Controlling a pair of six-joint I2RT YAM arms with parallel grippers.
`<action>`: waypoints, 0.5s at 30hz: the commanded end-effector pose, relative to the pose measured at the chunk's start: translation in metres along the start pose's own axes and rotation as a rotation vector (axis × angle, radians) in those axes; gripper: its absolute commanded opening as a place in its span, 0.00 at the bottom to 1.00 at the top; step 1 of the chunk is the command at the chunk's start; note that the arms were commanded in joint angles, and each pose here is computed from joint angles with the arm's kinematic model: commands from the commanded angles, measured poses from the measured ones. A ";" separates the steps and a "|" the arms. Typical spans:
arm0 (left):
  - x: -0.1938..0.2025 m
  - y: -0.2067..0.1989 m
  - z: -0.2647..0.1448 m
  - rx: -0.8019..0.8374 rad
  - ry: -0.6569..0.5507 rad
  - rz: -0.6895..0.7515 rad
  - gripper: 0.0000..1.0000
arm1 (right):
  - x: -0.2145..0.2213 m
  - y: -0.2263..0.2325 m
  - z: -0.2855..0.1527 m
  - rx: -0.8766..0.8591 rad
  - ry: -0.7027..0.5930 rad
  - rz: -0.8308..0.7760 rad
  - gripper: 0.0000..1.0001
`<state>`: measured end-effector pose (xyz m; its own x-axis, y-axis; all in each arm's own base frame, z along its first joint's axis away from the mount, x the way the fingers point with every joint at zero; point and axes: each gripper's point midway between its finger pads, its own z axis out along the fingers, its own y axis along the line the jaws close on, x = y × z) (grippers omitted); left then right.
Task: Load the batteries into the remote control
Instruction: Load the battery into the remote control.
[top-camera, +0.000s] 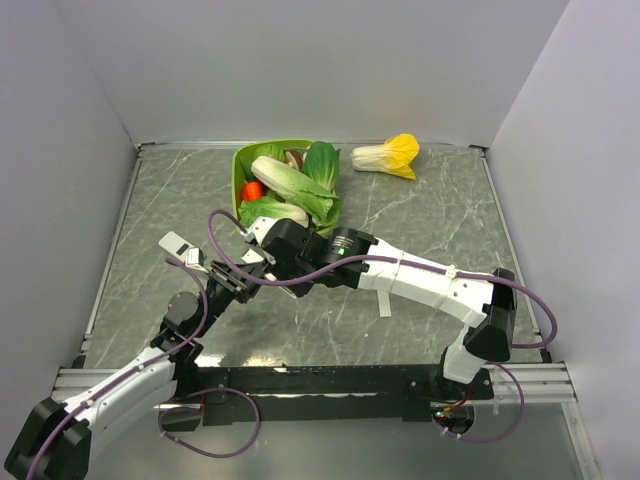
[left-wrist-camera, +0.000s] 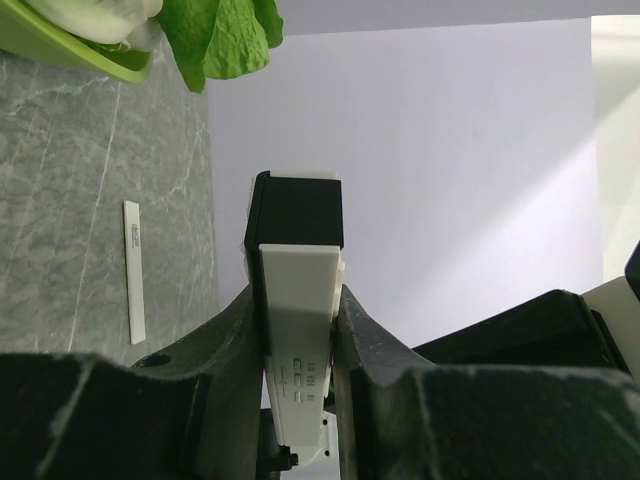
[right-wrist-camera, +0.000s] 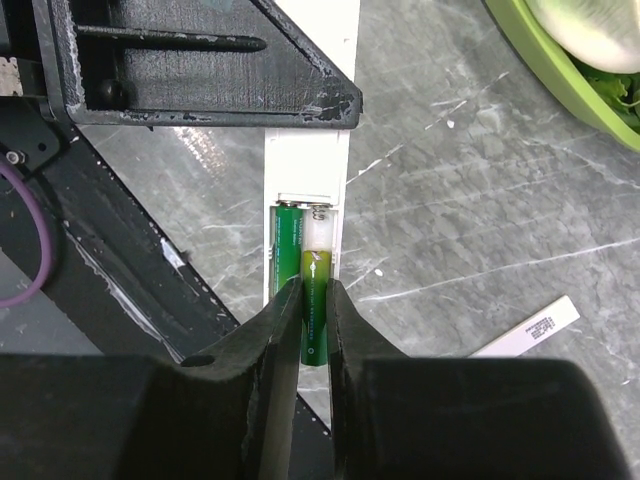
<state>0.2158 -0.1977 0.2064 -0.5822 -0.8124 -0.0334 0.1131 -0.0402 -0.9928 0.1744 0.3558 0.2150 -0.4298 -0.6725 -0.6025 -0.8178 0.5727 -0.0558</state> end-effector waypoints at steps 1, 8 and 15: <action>0.011 0.062 -0.033 -0.082 0.042 -0.057 0.01 | -0.016 -0.003 0.012 0.016 -0.046 0.004 0.20; 0.012 0.060 -0.033 -0.074 0.043 -0.062 0.01 | -0.019 -0.001 0.017 0.015 -0.072 0.009 0.20; 0.011 0.062 -0.033 -0.083 0.040 -0.066 0.01 | -0.018 0.000 0.018 0.008 -0.065 0.014 0.23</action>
<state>0.2160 -0.1968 0.2075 -0.5797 -0.8145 -0.0249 0.1102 -0.0480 -0.9928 0.1807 0.3657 0.2176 -0.4200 -0.6437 -0.6397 -0.8129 0.5803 -0.0502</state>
